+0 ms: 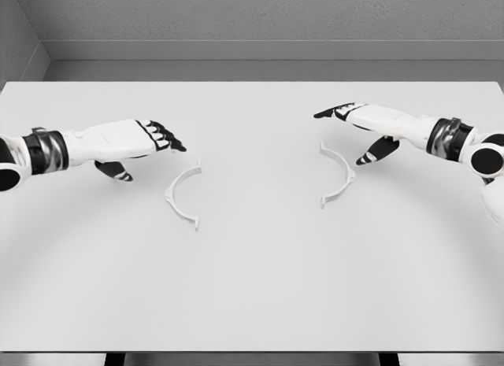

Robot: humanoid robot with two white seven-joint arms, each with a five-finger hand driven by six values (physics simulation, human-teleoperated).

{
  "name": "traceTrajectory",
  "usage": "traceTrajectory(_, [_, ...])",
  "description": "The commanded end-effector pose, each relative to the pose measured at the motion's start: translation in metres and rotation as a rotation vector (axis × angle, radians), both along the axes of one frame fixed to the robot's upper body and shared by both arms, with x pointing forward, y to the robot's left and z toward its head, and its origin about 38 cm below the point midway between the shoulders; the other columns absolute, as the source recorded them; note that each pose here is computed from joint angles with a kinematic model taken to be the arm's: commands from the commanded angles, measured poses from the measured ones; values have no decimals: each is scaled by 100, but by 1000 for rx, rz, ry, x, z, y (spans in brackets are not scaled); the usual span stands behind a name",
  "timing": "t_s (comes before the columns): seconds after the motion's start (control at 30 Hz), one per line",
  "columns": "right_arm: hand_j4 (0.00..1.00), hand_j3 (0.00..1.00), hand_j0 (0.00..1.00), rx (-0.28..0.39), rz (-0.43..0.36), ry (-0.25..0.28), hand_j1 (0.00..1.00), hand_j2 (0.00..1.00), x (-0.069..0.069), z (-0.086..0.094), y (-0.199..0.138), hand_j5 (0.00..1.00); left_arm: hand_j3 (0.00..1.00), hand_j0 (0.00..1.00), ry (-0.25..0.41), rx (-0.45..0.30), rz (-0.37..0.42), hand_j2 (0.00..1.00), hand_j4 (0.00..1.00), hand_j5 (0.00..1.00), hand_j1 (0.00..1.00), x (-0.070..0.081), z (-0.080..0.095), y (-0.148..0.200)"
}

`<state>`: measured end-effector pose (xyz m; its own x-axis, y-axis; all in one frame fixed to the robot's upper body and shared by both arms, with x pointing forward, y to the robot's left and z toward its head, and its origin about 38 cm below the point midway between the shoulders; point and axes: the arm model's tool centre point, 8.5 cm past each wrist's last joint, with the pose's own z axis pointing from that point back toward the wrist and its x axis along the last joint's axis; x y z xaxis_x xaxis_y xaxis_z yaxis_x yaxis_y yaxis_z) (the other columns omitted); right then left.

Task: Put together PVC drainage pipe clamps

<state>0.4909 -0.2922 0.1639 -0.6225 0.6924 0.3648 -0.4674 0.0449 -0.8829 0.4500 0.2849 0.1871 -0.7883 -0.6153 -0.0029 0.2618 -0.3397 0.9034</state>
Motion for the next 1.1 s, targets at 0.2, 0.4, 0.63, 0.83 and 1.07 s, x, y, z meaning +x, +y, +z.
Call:
traceTrajectory(0.2, [100,100,100,-42,-4,6,100,100,4,-6,4,100,100,100,-14,32,-73,100,100,100,100,-9,-4,-24])
traceTrajectory(0.4, [100,100,100,-41,-3,7,100,100,5,-6,6,100,100,100,37,21,-123,100,100,100,100,-18,-27,-48])
traceTrajectory(0.63, [100,100,100,-51,1,8,100,100,5,-9,8,100,100,100,53,12,-116,100,100,100,100,-17,-36,-51])
traceTrajectory(0.83, [100,100,100,-50,3,13,100,100,5,-11,11,100,100,100,61,9,-110,100,100,100,100,-15,-39,-52])
traceTrajectory(1.07, [100,100,100,-71,3,18,100,100,6,-15,12,100,100,100,60,8,-113,100,100,100,100,-16,-39,-53])
